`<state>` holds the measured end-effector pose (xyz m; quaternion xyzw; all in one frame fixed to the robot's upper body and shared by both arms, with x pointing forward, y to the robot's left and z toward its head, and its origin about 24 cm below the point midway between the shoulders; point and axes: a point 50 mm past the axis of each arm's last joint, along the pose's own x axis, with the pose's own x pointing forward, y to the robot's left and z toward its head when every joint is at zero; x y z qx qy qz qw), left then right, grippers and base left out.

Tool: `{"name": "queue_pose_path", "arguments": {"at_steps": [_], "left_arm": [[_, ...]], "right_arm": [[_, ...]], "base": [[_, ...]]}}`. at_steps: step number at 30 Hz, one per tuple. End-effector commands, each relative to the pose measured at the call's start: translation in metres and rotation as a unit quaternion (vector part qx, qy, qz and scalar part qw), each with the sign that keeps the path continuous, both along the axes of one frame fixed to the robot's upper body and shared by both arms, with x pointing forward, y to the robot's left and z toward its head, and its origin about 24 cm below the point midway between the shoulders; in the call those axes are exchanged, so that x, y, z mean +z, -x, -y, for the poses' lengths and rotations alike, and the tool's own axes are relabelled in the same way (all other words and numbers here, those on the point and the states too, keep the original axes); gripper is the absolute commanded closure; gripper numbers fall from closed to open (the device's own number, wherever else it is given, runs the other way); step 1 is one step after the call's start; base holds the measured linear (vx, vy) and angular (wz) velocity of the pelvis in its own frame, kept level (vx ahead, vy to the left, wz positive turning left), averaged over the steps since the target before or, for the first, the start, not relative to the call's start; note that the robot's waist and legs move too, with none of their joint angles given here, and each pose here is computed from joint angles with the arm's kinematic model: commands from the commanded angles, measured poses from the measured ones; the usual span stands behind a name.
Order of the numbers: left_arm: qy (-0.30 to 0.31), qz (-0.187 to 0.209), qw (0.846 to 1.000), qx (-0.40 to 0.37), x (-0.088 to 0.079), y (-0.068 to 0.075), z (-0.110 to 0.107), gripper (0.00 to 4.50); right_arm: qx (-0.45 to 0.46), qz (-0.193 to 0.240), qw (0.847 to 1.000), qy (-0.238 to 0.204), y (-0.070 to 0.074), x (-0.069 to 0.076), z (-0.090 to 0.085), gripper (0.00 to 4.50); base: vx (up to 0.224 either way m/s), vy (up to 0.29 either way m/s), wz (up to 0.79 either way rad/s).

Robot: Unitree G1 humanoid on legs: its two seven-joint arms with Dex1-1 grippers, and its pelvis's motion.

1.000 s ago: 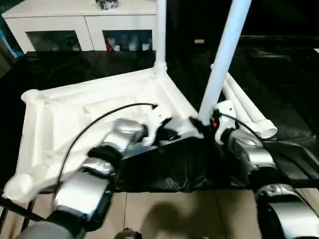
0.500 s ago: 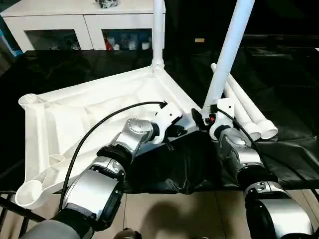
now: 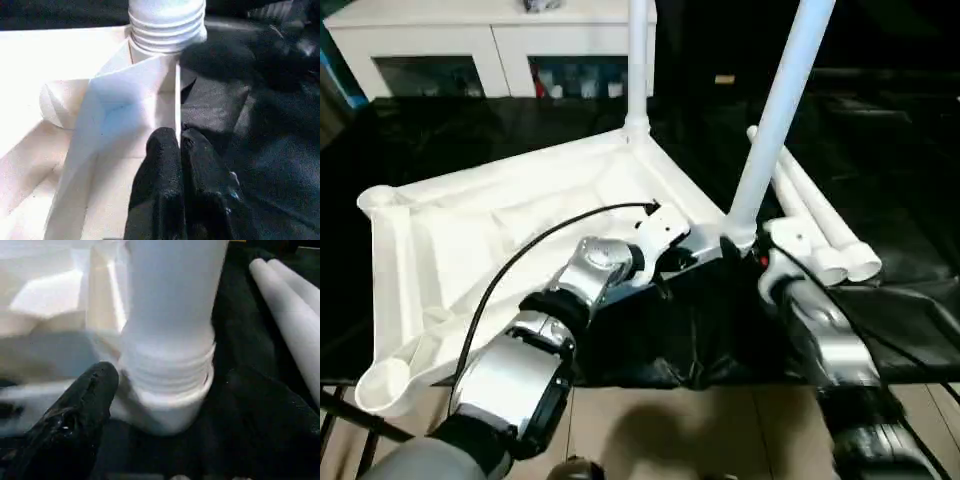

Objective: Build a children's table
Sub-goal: Rotate leg to tighten, then rotate table base

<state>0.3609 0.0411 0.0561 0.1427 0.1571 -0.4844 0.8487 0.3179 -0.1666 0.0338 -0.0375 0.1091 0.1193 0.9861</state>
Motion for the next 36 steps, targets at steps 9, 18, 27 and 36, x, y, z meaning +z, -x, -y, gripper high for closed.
{"name": "queue_pose_path", "arguments": {"at_steps": [9, 18, 27, 36], "left_arm": [[0.105, 0.094, 0.985, 0.100, 0.065, -0.034, -0.039, 3.58], [-0.057, 0.145, 0.950, 0.270, 0.081, -0.038, -0.167, 3.58], [-0.215, 0.103, 0.893, 0.383, 0.056, -0.006, -0.253, 4.04], [-0.259, 0.001, 0.901, 0.347, 0.018, 0.013, -0.253, 4.50]], "right_arm": [[0.041, -0.029, 0.999, 0.008, 0.005, 0.013, -0.006, 0.38], [0.086, -0.093, 0.992, -0.002, 0.014, 0.010, -0.017, 0.38], [0.114, -0.117, 0.987, 0.002, 0.016, 0.006, -0.025, 0.92], [0.116, -0.124, 0.985, 0.010, 0.004, 0.004, -0.033, 1.72]], "base": [[0.000, 0.000, 0.00], [0.000, 0.000, 0.00], [0.000, 0.000, 0.00], [0.000, 0.000, 0.00]]}}
